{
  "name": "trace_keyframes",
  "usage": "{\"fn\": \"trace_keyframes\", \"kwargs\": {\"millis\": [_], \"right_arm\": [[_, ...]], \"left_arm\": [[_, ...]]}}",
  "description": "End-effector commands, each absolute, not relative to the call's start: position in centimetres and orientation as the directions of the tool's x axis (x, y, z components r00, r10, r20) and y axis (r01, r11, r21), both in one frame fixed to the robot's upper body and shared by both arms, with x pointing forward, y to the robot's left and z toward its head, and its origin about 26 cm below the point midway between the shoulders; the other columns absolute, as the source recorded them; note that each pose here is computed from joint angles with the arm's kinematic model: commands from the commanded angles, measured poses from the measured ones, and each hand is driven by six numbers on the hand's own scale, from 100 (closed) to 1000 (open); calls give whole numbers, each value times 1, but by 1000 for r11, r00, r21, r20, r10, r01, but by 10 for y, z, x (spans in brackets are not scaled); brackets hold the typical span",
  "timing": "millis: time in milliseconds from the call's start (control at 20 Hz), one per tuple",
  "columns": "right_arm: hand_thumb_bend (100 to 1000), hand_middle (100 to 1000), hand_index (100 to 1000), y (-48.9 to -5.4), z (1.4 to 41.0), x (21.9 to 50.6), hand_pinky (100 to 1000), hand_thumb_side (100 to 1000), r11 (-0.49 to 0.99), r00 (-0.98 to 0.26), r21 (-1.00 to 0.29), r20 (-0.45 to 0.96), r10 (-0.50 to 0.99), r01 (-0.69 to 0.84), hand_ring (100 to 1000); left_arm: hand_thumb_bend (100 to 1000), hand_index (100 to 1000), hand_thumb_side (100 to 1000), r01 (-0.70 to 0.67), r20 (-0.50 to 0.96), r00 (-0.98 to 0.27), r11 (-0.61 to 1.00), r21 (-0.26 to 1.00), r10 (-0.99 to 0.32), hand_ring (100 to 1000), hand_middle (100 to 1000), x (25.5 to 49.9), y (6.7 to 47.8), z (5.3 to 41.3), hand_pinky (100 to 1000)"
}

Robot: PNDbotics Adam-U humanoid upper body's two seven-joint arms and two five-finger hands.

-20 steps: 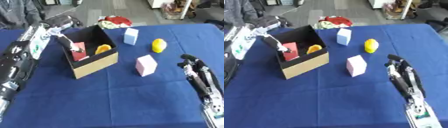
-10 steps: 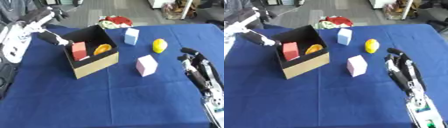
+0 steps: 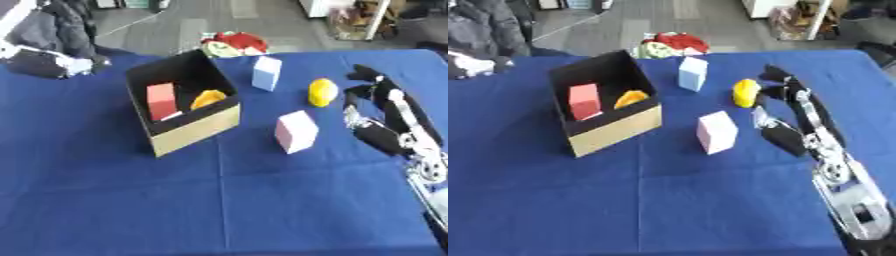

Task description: Pick up objects on the table and place them in the box.

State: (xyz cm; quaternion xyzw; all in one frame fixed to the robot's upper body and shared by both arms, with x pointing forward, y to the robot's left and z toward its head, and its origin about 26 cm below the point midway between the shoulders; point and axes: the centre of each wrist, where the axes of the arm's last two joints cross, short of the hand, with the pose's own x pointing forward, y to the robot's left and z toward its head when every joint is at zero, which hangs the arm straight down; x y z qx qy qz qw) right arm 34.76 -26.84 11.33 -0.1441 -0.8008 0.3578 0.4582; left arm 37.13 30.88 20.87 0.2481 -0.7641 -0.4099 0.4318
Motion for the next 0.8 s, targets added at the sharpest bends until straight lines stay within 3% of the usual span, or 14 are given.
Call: {"fn": "trace_keyframes", "kwargs": {"millis": [50,200,350,800], "right_arm": [[329,903,990,-284,122,360,890,252,534,-569,-836,501,652,-125,875],[452,945,1000,-294,129,373,918,243,374,-594,-915,387,705,-152,934],[491,956,1000,-308,137,384,931,241,209,-610,-963,270,745,-171,953],[495,948,1000,-284,89,409,933,244,-116,-630,-924,153,761,-365,954]], "left_arm": [[686,817,444,-4,541,-491,623,782,-683,647,667,364,310,201,763],[680,815,450,58,625,-466,683,728,-627,641,662,354,309,177,759],[680,815,455,114,684,-447,722,682,-576,636,658,341,308,159,757],[678,814,460,184,763,-403,772,608,-505,628,649,297,313,136,754]]}}
